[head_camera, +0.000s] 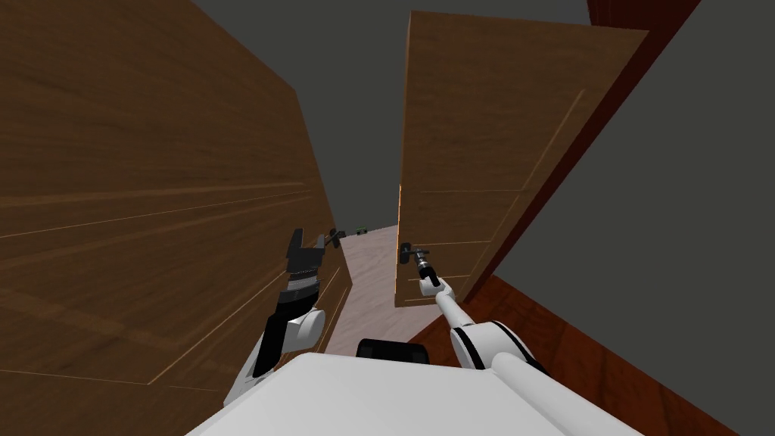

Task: Push the door open

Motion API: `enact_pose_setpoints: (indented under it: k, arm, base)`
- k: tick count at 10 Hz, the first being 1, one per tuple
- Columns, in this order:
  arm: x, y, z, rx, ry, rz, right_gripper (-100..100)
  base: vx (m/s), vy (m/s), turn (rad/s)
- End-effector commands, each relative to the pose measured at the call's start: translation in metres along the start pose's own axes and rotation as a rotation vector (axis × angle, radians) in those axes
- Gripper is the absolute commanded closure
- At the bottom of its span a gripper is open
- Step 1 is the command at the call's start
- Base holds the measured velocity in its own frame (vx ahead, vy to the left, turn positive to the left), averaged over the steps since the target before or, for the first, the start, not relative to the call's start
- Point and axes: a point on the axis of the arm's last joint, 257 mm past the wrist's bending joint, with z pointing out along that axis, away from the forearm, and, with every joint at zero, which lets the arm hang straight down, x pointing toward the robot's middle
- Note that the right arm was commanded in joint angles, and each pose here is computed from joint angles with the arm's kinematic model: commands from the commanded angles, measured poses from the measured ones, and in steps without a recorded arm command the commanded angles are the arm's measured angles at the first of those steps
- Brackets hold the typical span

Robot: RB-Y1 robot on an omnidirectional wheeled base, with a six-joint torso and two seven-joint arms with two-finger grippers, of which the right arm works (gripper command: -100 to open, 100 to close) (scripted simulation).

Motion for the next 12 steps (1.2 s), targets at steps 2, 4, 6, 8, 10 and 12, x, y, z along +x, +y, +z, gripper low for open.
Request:
enact_pose_setpoints:
  k: [2,4,6,8,10,12]
  arm:
    - [-0.027,0.005,0.0008,-0.014,-0.047,-0.003,100]
    - [-0.038,0.005,-0.0003,-0.013,-0.069,0.001,100]
    - [-0.049,0.005,-0.0017,-0.012,-0.091,0.005,100]
    - [-0.056,0.004,-0.0027,-0.012,-0.106,0.008,100]
    - [-0.063,0.002,-0.0054,-0.008,-0.117,0.005,100]
    - [-0.076,0.008,-0.0047,-0.022,-0.152,-0.005,100]
  base:
    - [0.124,0.148,-0.084]
    - [0.157,0.153,-0.081]
    - [0.161,0.171,-0.078]
    - [0.154,0.182,-0.071]
    - [0.103,0.078,-0.046]
    - [0.160,-0.018,-0.067]
